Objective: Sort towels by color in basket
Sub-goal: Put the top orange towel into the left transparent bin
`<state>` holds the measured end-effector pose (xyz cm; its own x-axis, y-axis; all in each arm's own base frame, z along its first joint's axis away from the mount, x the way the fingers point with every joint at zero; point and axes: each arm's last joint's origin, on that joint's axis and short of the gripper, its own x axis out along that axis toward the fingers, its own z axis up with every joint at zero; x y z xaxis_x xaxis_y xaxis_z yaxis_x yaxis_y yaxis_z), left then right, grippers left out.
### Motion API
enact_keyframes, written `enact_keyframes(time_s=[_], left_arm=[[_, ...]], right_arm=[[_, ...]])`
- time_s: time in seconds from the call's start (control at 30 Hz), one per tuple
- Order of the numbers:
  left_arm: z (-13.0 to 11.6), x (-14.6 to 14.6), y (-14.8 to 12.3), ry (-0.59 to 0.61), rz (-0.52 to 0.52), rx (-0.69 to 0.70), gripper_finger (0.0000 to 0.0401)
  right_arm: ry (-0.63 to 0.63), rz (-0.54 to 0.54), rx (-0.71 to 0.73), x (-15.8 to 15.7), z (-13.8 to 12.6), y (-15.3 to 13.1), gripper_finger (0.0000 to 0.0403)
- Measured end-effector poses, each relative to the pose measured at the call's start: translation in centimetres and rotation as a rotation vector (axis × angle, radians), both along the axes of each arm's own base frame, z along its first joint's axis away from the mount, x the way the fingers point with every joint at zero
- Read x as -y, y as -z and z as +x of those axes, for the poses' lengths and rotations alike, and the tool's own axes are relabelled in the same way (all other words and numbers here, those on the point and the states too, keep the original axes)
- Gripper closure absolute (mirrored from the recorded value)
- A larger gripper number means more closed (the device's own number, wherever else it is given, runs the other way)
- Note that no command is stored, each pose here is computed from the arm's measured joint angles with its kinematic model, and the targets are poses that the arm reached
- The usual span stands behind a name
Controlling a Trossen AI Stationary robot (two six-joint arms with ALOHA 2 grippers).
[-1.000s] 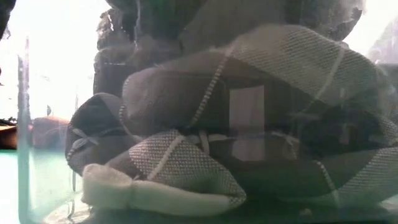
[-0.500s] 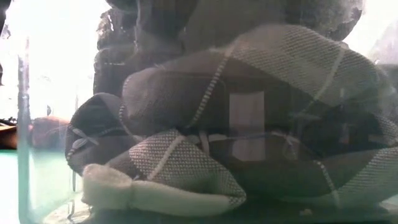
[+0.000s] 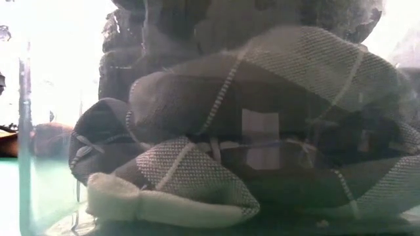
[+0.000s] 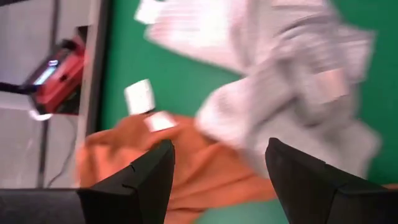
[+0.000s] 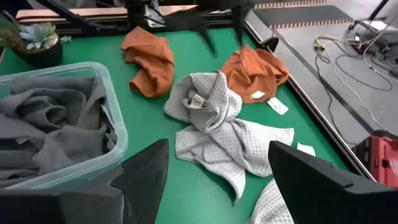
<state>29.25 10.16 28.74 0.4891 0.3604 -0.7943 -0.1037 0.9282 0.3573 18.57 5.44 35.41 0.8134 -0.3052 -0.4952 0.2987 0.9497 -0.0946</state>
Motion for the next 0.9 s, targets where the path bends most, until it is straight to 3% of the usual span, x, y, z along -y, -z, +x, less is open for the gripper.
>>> enact_keyframes(time_s=[0.3,0.7,0.8,0.9], left_arm=[[-2.7,-6.7,3.5,-0.119,0.066,-0.037,0.0161],[-1.7,-9.6,9.8,-0.056,-0.012,-0.22,0.0164],[-1.5,-9.6,10.6,-0.052,-0.023,-0.243,0.0193],[-1.1,-9.3,10.7,-0.05,0.005,-0.25,0.0269]], right_arm=[[-0.056,-0.071,0.037,-0.9,0.0,-0.5,0.0097],[-0.074,-0.093,0.069,-1.1,0.4,-0.3,0.0097],[-0.07,-0.093,0.054,-1.1,0.6,0.7,0.0097],[-0.06,-0.08,0.047,-1.2,0.6,1.5,0.0097]])
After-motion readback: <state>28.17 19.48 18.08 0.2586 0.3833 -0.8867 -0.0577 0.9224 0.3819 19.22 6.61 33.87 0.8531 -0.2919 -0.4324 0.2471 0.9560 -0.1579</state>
